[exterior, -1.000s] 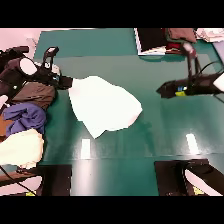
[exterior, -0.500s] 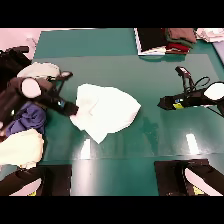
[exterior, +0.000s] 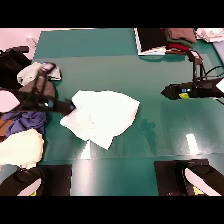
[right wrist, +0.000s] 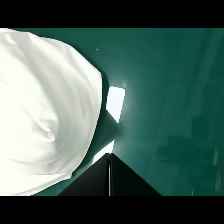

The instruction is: Fold the shirts.

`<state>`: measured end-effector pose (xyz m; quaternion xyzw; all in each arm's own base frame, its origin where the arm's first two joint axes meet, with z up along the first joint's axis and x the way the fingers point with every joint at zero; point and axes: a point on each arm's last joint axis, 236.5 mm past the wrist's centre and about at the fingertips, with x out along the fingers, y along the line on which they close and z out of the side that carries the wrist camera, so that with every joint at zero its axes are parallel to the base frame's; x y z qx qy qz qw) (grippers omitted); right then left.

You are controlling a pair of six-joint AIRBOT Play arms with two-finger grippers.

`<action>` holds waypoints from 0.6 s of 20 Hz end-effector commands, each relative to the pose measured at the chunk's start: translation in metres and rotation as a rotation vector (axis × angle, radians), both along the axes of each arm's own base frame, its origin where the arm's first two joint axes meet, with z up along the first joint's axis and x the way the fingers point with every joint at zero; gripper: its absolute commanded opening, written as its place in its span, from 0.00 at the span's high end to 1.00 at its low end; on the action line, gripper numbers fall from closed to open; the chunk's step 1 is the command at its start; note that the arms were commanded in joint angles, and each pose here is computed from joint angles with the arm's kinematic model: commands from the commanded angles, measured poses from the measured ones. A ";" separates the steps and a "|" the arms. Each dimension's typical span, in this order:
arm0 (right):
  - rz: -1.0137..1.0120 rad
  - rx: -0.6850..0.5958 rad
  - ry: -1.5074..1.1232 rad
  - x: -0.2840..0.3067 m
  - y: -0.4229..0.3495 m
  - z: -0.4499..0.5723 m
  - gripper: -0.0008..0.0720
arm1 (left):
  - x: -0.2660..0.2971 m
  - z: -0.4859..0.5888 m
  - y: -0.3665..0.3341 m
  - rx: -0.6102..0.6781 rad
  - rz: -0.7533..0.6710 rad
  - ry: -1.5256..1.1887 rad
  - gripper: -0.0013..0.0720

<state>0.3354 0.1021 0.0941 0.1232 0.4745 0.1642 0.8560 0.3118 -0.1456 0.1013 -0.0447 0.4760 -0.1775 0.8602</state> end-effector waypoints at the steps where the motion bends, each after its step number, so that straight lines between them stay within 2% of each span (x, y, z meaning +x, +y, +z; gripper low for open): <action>1: -0.001 0.003 -0.021 0.003 0.000 0.008 0.97 | 0.071 0.005 0.059 -0.059 0.249 -0.116 0.08; 2: 0.002 0.002 -0.015 0.002 0.001 0.008 0.97 | 0.085 -0.012 0.065 -0.065 0.256 -0.085 0.08; 8: 0.016 0.002 0.014 -0.005 0.002 0.004 0.97 | 0.137 -0.130 0.026 -0.091 0.032 0.198 0.08; 12: 0.029 0.001 0.041 -0.011 0.003 0.001 0.97 | 0.163 -0.160 0.023 -0.092 0.025 0.247 0.08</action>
